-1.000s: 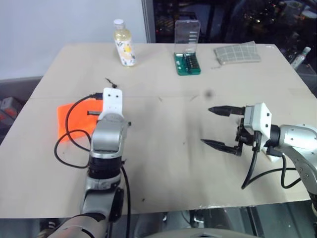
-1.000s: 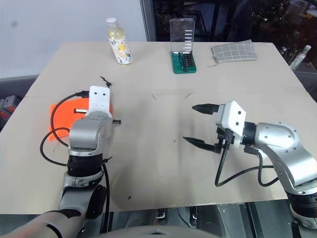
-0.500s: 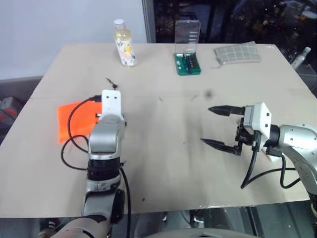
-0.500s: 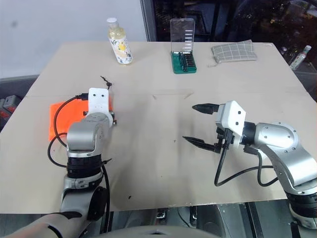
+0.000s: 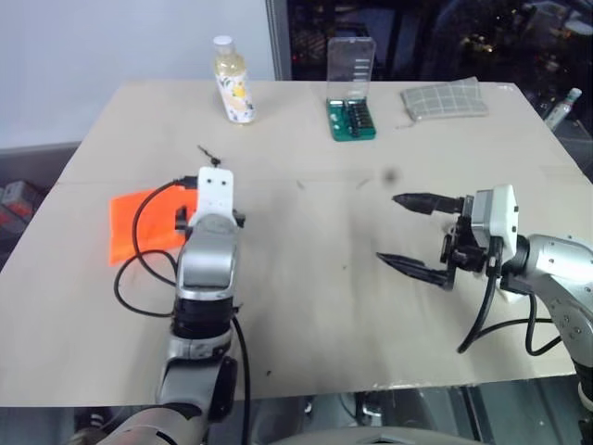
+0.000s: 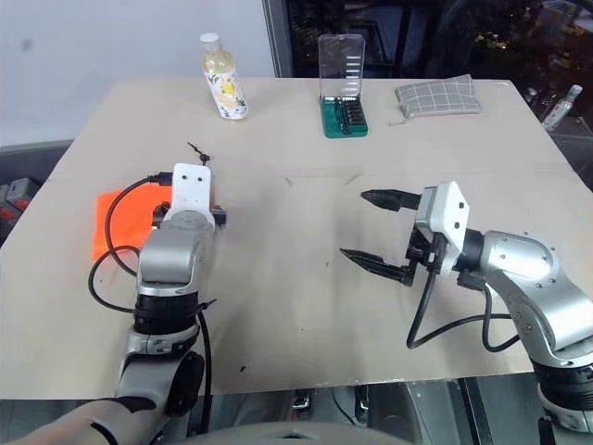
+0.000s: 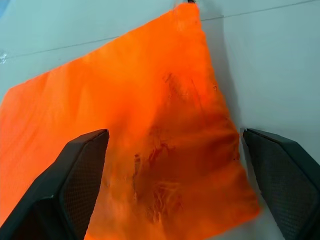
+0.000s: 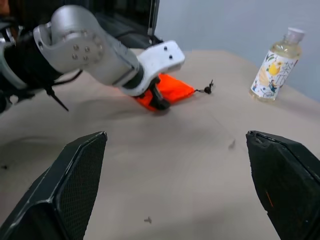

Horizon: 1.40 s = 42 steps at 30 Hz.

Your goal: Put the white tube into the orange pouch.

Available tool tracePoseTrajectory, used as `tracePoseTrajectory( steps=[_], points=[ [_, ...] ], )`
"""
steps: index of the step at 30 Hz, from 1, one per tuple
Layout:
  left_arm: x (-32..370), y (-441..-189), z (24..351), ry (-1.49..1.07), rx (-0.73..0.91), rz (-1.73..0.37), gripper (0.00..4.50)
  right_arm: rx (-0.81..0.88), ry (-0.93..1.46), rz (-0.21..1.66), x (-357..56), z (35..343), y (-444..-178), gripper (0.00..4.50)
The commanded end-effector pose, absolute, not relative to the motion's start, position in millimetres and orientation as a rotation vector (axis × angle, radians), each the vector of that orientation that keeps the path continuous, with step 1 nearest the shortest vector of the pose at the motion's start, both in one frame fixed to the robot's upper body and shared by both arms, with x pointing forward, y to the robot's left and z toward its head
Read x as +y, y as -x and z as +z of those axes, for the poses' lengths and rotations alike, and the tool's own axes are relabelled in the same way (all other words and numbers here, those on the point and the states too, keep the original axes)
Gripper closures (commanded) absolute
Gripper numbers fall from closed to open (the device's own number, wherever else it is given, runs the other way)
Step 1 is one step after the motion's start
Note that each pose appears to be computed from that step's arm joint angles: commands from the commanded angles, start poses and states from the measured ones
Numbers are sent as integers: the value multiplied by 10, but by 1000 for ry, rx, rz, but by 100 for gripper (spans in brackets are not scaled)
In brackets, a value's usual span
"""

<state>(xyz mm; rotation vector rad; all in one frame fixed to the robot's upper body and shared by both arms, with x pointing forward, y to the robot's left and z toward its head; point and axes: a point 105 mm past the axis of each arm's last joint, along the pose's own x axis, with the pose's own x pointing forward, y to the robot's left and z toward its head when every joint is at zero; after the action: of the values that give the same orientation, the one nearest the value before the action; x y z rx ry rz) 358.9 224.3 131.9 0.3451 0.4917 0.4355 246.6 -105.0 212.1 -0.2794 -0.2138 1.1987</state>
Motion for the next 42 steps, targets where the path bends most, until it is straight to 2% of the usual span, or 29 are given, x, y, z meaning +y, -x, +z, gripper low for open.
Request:
tracePoseTrajectory(
  steps=[1,8,9,10,14,18,22,25,29,34,38,42],
  points=[
    [2260,-3601,1401,-364,457,472,4,-282,277,1181,-1078,2288,-2438,0],
    [2319,-3575,1307,-397,490,514,4,-278,285,1181,-1080,2287,-2426,0],
    [2331,-3581,1289,-396,494,523,54,-280,287,1182,-1077,2289,-2425,0],
    [2337,-3586,1283,-395,494,528,82,-281,288,1182,-1074,2290,-2425,0],
    [2344,-3595,1162,-340,532,515,272,-282,297,1185,-1058,2291,-2420,0],
    [2368,-3565,1219,-315,483,458,445,-280,298,1179,-1057,2293,-2413,0],
    [2284,-3507,1338,-312,382,257,445,-275,294,1166,-1069,2293,-2407,0],
    [2102,-3362,1380,-278,338,-49,445,-268,283,1153,-1089,2281,-2400,0],
    [1702,-3020,1545,-172,268,-530,445,-254,260,1134,-1104,2240,-2375,0],
    [1468,-2713,1690,-10,232,-881,445,-227,237,1109,-1119,2191,-2338,0],
    [1529,-2750,1782,120,277,-940,445,-161,253,1042,-1191,2052,-2329,0],
    [1626,-2915,1874,141,293,-901,445,-90,291,958,-1269,1901,-2344,0]
  ],
)
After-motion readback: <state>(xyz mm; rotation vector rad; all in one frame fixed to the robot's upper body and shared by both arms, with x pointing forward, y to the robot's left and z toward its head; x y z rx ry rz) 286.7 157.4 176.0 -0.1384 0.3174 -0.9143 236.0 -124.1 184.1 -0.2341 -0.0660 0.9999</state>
